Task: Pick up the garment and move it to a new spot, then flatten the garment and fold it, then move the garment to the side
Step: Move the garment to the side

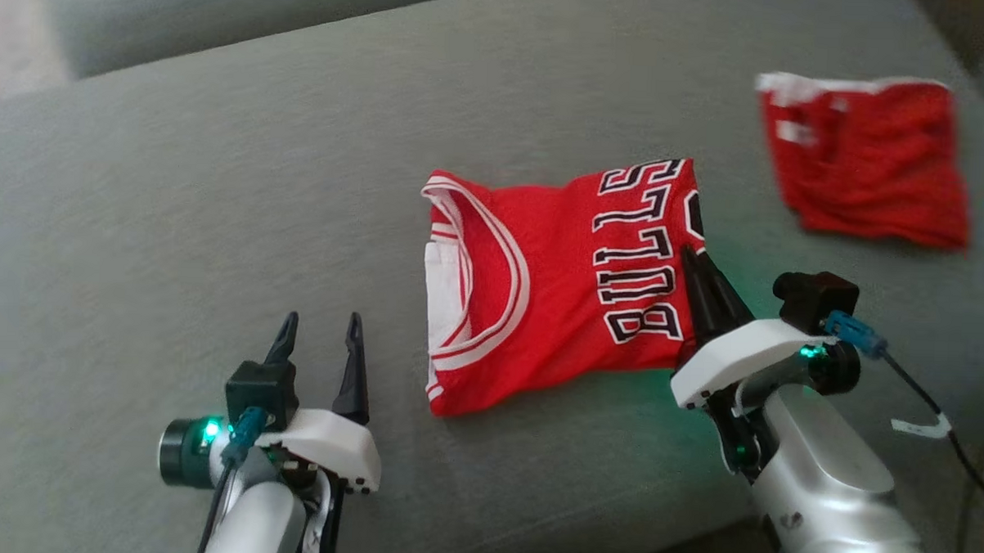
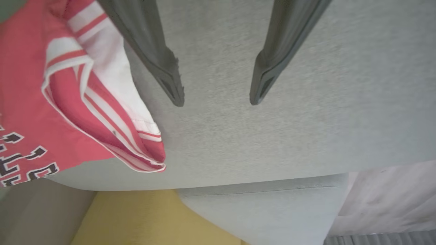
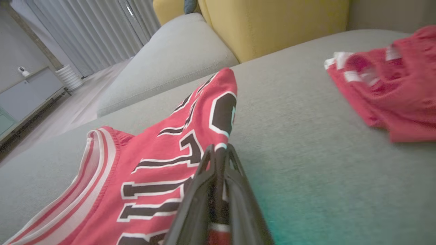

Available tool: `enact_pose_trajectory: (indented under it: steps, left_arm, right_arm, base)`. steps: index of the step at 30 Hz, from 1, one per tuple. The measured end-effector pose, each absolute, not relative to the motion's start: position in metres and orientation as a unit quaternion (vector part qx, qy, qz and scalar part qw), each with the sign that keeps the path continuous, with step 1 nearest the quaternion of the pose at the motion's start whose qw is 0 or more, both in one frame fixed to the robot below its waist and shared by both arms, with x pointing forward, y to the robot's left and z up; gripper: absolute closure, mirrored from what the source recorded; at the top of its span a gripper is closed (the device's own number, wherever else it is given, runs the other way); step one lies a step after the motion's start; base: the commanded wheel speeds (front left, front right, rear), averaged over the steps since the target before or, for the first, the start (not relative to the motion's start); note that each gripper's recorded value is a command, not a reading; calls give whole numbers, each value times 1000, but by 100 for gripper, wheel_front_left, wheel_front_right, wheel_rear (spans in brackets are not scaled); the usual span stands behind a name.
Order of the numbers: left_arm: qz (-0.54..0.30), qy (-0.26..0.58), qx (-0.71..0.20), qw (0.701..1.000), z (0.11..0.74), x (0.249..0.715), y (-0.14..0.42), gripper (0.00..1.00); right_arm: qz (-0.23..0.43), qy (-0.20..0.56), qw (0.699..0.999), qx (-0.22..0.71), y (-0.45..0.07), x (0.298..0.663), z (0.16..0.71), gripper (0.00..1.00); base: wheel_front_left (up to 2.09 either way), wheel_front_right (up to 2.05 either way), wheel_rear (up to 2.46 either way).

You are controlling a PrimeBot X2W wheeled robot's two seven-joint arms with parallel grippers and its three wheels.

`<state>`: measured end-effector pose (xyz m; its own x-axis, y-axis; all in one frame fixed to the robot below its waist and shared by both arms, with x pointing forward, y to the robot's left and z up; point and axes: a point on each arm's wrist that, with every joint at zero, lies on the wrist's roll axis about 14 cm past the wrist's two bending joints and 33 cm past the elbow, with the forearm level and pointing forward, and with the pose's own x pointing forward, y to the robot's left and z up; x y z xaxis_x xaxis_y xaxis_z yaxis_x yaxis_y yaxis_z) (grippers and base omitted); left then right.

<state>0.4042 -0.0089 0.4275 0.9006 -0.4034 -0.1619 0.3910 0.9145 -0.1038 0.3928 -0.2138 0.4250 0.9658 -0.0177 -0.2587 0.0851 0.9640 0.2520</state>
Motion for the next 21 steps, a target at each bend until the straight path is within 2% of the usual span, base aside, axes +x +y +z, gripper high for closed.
enact_pose_trajectory:
  steps: [11, 16, 21]
  left_arm:
    - [-345, 81, -38, 934, 431, 397, -106, 0]
    - [-356, 91, -43, 929, 422, 398, -114, 0]
    - [-346, 96, -38, 932, 416, 401, -105, 0]
  right_arm:
    - [-145, 111, 973, 138, -287, 328, 428, 100]
    - [-140, 115, 978, 101, -298, 334, 433, 100]
    - [-116, 85, 989, 37, -314, 374, 469, 100]
  base:
    - [0, 0, 0]
    - [0, 0, 0]
    - [0, 0, 0]
